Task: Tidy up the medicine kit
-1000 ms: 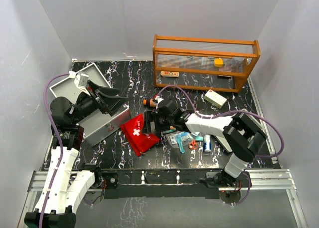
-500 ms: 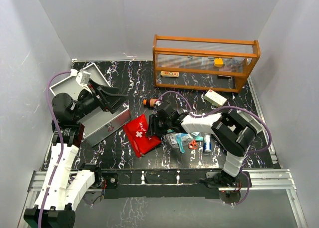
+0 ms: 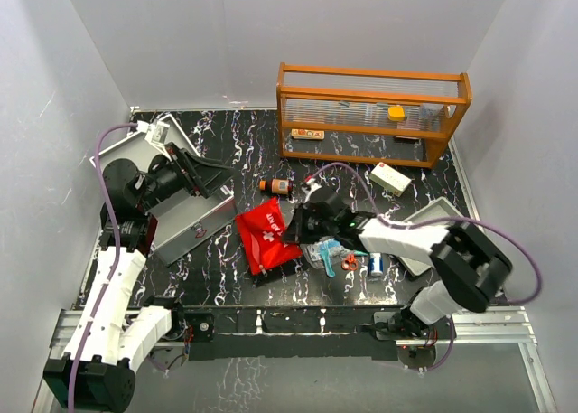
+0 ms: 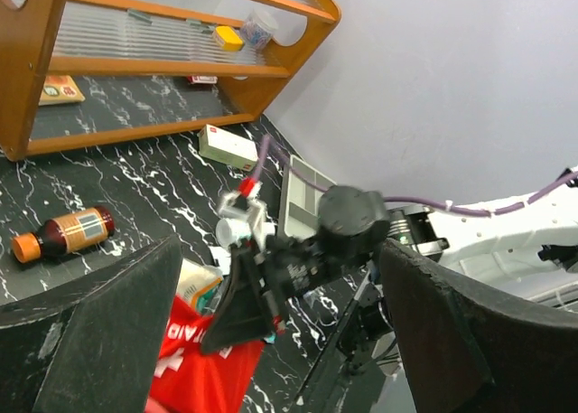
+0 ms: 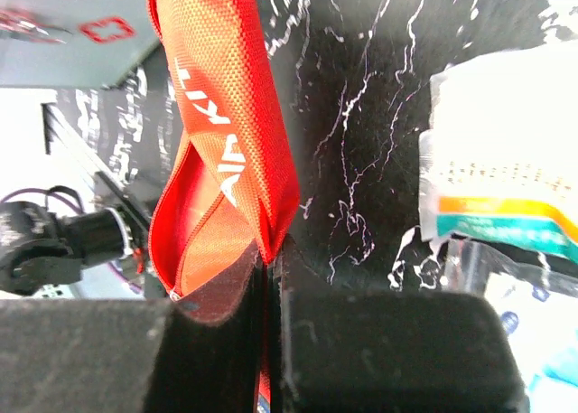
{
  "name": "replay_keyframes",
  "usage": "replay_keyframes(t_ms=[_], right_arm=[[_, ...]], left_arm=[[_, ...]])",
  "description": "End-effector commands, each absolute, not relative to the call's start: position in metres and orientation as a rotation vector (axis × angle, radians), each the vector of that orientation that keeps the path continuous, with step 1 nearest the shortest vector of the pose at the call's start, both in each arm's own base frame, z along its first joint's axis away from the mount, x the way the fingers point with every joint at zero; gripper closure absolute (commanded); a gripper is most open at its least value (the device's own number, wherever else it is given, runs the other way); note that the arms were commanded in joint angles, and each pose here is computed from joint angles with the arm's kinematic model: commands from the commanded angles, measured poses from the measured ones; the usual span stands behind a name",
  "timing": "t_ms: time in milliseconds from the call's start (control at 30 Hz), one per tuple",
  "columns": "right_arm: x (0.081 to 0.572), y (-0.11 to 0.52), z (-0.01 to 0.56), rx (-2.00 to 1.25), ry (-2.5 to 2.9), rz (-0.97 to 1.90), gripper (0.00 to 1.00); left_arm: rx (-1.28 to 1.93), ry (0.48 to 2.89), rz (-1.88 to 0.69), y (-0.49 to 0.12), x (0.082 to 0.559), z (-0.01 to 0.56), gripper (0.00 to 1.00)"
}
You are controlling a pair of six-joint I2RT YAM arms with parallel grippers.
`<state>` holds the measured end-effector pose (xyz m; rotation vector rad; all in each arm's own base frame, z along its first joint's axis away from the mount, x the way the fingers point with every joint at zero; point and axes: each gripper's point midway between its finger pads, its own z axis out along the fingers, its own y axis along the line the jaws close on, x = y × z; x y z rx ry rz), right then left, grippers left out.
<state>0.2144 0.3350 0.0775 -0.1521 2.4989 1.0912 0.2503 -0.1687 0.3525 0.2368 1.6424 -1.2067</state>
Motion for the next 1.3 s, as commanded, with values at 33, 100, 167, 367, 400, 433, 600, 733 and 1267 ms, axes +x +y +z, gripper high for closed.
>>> replay_keyframes(t_ms=[33,100,167,367,400,433,600,733,1267], right_arm=[[0.243,0.313,0.149,-0.054,2.215,1.194,1.0],[0.244,0.302,0.17,-0.032,2.139,1.208,1.0],[0.248,0.287,0.19,0.011,2.064,1.203,1.0],[0.253,0.252,0.242,0.139,1.887,1.146,1.0],[0.253,0.247,0.25,0.148,1.856,1.134,1.0],[0.253,0.242,0.255,0.162,1.835,1.123,1.0],[0.243,0.244,0.281,0.127,1.782,1.19,1.0],[0.239,0.258,0.292,0.079,1.801,1.261,1.0],[0.227,0.283,0.308,-0.032,1.791,1.426,1.0]], left_arm=[[0.203,1.698,-1.322,-0.183,0.248,0.342,0.11],[0.207,1.739,-1.369,-0.196,0.25,0.332,0.11],[0.209,1.794,-1.396,-0.211,0.253,0.321,0.12],[0.202,1.864,-1.322,-0.233,0.258,0.303,0.01],[0.175,1.859,-1.299,-0.229,0.259,0.3,0.01],[0.144,1.859,-1.28,-0.226,0.261,0.297,0.01],[0.133,1.875,-1.448,-0.24,0.253,0.29,0.04],[0.145,1.943,-1.518,-0.244,0.241,0.284,0.15],[0.015,1.952,-1.543,-0.24,0.24,0.271,0.47]])
